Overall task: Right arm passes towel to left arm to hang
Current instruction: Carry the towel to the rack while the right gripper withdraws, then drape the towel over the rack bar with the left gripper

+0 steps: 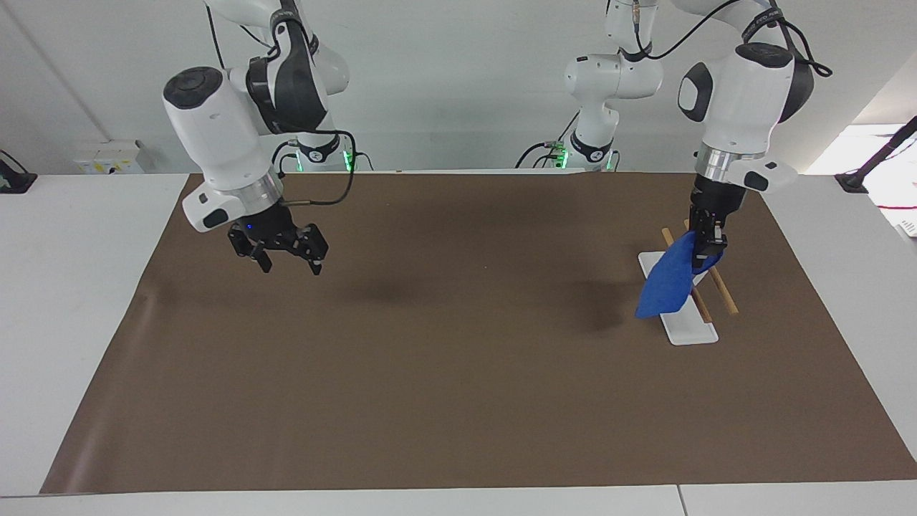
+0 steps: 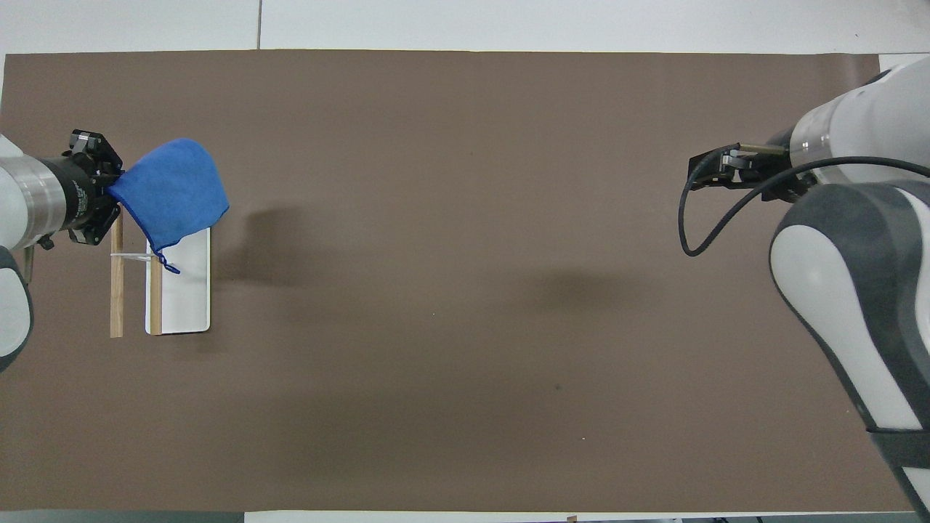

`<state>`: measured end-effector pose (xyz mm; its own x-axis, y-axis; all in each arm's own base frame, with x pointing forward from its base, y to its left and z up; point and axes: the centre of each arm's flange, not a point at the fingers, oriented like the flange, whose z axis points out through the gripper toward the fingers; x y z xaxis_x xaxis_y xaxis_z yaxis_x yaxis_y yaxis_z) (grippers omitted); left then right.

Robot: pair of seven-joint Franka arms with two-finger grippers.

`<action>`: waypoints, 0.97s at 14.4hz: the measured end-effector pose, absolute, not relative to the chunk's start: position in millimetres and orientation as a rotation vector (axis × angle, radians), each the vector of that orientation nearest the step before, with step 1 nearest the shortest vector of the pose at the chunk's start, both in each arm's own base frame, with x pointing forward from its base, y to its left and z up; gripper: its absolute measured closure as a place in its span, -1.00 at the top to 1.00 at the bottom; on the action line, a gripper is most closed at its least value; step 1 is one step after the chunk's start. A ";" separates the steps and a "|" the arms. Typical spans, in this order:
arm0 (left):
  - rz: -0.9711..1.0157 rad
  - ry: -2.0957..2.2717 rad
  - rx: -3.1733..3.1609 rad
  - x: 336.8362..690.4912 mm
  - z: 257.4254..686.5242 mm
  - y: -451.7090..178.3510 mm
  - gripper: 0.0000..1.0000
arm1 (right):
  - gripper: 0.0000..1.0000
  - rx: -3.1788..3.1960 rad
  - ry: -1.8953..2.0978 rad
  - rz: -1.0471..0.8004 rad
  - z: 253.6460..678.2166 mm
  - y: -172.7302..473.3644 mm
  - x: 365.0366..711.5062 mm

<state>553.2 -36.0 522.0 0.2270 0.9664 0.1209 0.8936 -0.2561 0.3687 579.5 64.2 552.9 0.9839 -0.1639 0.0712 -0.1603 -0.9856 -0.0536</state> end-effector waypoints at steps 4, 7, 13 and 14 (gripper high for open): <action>0.549 1.841 2.171 545.1 509.8 15.5 -0.93 | 1.00 -3.119 0.292 -0.018 630.3 42.4 536.6; 0.583 1.899 2.108 542.2 505.4 48.6 -0.93 | 1.00 -3.121 0.349 0.025 663.3 21.3 525.6; 0.598 1.990 2.036 525.7 470.3 92.2 -0.93 | 1.00 -3.127 0.301 0.108 639.4 3.9 538.8; 0.592 2.005 2.031 522.8 464.9 97.4 -0.93 | 1.00 -3.129 0.282 0.107 639.6 6.1 538.7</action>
<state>522.8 97.4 464.9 -0.0158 0.9920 0.1249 0.9007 -0.0401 0.4327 538.7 6.1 639.6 0.9815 -0.1788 -0.0678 -0.1787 -0.9839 0.0079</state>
